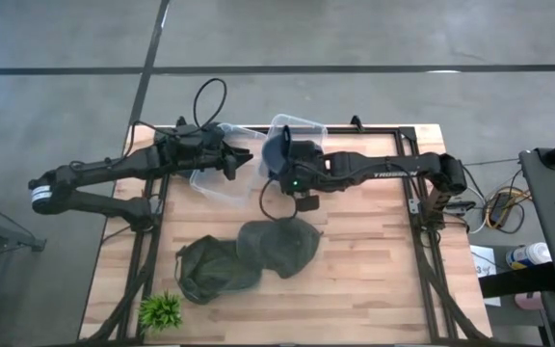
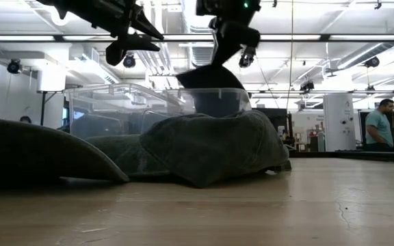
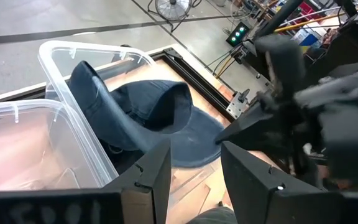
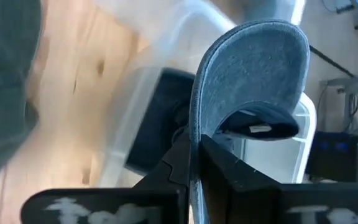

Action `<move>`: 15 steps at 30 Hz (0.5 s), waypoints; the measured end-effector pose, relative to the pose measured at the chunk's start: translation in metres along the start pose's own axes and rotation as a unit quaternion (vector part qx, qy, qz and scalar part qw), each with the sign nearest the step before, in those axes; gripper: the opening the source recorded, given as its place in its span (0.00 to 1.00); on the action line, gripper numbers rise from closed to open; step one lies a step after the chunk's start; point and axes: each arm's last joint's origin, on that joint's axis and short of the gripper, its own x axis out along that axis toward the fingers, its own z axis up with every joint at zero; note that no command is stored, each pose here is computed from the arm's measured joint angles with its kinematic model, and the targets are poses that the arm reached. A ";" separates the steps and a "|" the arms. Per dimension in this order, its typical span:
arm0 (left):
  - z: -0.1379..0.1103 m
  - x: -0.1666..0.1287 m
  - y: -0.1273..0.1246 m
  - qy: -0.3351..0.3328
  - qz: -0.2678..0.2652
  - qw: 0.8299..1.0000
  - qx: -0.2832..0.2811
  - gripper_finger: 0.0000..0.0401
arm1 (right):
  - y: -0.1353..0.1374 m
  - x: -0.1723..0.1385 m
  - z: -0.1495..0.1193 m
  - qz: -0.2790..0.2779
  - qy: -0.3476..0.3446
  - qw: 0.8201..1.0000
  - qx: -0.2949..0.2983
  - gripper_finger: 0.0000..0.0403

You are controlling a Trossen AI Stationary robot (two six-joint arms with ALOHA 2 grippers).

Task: Pick & Place hat
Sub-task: Put the bottom blue cap into the right transparent bin

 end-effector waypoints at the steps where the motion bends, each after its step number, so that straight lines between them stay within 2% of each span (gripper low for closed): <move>1: 0.000 0.000 0.000 0.000 0.000 1.000 0.000 0.33 | 0.002 0.003 -0.002 0.001 0.004 1.000 -0.014 0.04; 6: 0.000 0.000 0.000 0.003 0.000 1.000 -0.001 0.33 | 0.009 0.018 -0.012 0.025 0.017 0.998 -0.063 0.04; 9: -0.001 0.000 0.001 0.008 0.002 1.000 -0.001 0.33 | 0.007 0.023 -0.016 0.049 0.012 0.997 -0.051 0.04; 12: -0.002 0.000 0.001 0.012 0.005 1.000 -0.001 0.33 | -0.001 0.026 -0.020 0.081 0.006 0.997 0.007 0.04; 15: -0.002 0.000 0.001 0.013 0.006 1.000 -0.001 0.33 | -0.014 0.026 -0.027 0.144 -0.006 0.986 0.087 0.04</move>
